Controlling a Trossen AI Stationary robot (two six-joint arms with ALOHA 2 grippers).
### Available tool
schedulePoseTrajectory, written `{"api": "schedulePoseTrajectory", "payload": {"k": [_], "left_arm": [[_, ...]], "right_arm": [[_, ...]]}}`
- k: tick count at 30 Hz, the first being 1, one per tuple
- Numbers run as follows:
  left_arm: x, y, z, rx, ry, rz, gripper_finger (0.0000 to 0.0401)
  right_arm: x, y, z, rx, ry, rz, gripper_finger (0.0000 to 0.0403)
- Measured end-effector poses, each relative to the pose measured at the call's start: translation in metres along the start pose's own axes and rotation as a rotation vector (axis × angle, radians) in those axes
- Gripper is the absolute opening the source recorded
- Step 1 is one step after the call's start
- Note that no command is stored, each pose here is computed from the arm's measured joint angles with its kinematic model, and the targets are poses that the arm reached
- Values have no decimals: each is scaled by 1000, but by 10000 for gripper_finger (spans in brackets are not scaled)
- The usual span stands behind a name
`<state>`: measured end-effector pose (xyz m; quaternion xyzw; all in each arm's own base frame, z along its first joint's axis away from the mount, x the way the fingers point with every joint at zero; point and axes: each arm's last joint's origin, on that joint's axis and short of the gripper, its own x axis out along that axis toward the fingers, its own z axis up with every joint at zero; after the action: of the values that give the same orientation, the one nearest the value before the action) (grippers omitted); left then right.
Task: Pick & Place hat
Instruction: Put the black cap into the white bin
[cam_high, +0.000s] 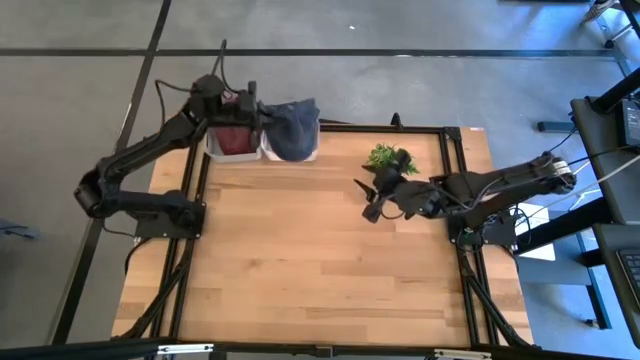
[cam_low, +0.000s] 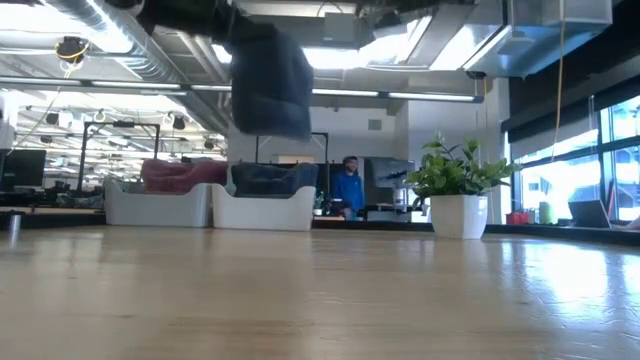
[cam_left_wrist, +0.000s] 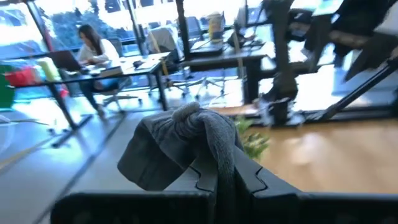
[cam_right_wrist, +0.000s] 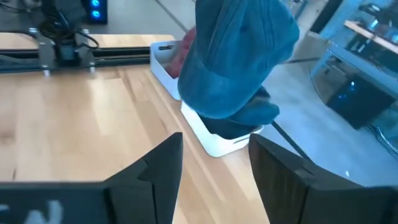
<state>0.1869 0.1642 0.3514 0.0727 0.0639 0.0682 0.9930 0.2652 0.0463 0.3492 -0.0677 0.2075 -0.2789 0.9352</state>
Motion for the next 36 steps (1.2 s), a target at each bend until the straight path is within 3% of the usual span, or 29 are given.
{"api": "schedulePoseTrajectory", "payload": {"k": [10,18,26,36], "left_arm": [[6,60,-51,157,41,-46,5],[14,90,-89,221,68,-43,5],[25,97,-115,302,113,-62,7],[26,93,-127,157,249,-27,12]], "right_arm": [[31,-3,-8,48,66,-82,185],[45,-2,-17,66,125,-115,185],[45,-2,-19,72,143,-121,185],[45,-2,-20,64,148,-121,185]]}}
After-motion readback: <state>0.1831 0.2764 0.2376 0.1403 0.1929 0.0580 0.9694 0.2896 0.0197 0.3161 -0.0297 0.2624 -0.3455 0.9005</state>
